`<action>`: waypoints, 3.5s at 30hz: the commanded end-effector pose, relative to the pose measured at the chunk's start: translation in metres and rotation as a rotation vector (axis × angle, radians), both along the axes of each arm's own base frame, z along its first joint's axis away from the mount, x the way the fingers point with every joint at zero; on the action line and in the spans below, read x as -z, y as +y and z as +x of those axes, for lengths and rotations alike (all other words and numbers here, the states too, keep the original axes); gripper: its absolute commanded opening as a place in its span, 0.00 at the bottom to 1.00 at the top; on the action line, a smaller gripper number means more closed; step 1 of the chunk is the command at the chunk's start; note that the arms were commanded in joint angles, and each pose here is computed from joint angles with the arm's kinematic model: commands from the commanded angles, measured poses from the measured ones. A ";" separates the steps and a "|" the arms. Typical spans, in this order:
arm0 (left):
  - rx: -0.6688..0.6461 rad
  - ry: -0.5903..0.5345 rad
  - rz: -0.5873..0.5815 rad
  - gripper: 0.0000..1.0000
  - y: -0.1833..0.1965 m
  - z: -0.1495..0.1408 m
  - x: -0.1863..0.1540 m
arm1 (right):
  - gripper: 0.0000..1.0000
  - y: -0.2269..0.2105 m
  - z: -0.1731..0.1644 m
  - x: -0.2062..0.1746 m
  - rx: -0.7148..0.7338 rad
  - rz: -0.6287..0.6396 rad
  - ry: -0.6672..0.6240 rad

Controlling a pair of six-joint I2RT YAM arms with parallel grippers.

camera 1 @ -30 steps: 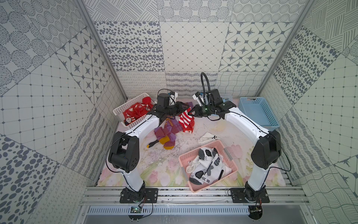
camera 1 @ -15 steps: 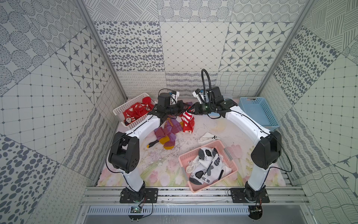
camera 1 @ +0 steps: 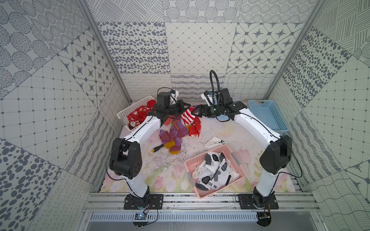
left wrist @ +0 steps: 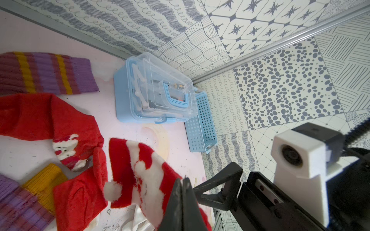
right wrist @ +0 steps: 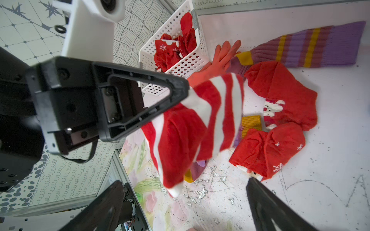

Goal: Sort the socks into the basket by color
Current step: Place the sock in the bin, then pick up the sock from the center of the board.

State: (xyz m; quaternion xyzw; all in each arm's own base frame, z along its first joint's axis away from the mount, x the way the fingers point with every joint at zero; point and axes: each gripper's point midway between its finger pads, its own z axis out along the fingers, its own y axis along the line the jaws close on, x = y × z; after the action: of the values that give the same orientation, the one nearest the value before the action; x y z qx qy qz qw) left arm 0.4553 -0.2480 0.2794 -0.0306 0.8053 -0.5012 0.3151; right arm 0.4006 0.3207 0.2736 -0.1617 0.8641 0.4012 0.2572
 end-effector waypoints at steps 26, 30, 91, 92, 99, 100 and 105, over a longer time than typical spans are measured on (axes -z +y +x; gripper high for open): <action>-0.531 0.181 0.745 0.00 0.327 0.104 0.075 | 0.98 -0.019 0.030 0.061 0.004 -0.219 0.094; -0.549 0.266 0.888 0.00 0.355 0.100 0.110 | 0.97 -0.027 0.031 0.083 0.010 -0.292 0.141; -0.574 0.111 0.717 0.82 0.322 0.060 0.033 | 0.00 -0.089 -0.021 0.139 0.202 -0.599 0.201; -0.569 0.101 0.712 0.82 0.318 0.058 0.029 | 0.00 -0.088 -0.022 0.132 0.200 -0.591 0.193; -0.494 0.068 0.678 0.81 0.277 0.040 0.017 | 0.00 -0.076 -0.040 0.078 0.181 -0.487 0.124; -0.480 0.065 0.673 0.81 0.269 0.037 0.016 | 0.00 -0.073 -0.046 0.070 0.168 -0.470 0.118; -0.385 0.062 0.666 0.81 0.227 0.022 0.023 | 0.00 -0.054 -0.092 0.053 0.032 -0.422 0.149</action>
State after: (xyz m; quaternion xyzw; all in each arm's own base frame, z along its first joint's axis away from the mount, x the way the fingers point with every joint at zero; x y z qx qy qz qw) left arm 0.4887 0.0157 0.2539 -0.1216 0.9106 -0.1070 0.3802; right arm 0.3365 0.2524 0.2013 -0.1391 0.9575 0.1810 0.1762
